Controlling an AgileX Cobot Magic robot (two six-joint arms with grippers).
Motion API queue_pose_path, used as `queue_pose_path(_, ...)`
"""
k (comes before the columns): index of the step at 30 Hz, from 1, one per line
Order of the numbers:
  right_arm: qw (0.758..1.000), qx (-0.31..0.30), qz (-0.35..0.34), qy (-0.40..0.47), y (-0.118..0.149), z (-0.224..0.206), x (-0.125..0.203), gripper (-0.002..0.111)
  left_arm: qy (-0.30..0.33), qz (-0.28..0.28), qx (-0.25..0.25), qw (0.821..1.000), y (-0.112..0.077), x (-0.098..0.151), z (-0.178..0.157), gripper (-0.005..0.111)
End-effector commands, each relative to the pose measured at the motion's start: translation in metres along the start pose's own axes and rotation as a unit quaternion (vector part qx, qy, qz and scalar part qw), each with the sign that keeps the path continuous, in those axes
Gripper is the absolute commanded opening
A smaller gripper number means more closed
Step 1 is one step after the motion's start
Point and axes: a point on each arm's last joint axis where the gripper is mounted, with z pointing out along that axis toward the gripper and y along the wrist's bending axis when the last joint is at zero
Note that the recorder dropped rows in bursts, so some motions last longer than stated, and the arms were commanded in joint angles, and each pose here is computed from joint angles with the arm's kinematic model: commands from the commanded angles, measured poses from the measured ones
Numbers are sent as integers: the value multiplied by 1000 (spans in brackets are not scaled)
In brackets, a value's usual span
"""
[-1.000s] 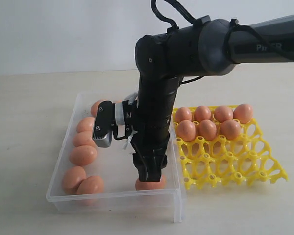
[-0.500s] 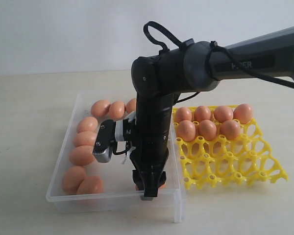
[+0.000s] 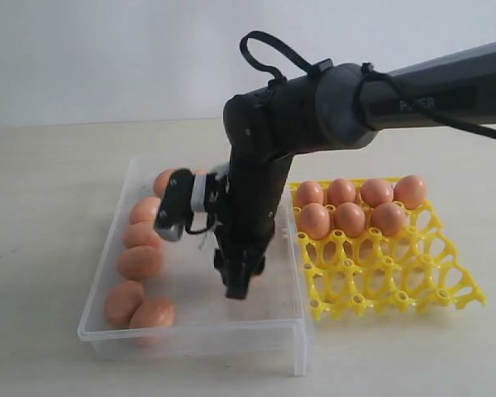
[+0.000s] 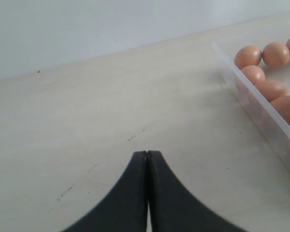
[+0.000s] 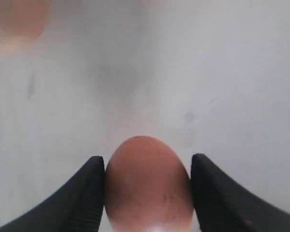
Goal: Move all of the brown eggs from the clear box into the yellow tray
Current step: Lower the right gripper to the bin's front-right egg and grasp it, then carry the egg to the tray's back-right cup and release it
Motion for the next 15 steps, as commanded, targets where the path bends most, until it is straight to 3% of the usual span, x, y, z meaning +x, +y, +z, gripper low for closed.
queue_pose_path(1, 964, 159, 104, -184, -25, -47, -8, 0, -8, 0, -1, 1000, 0, -2, -1, 0)
queue_pose_path(5, 918, 222, 195, -265, -31, -72, 20, 0, -8, 0, -1, 1000, 0, -2, -1, 0)
queue_pose_path(10, 845, 255, 315, -349, -29, -87, 84, 0, -8, 0, -1, 1000, 0, -2, -1, 0)
queue_pose_path(15, 801, 282, 378, -369, -19, -79, 144, 0, -8, 0, -1, 1000, 0, -2, -1, 0)
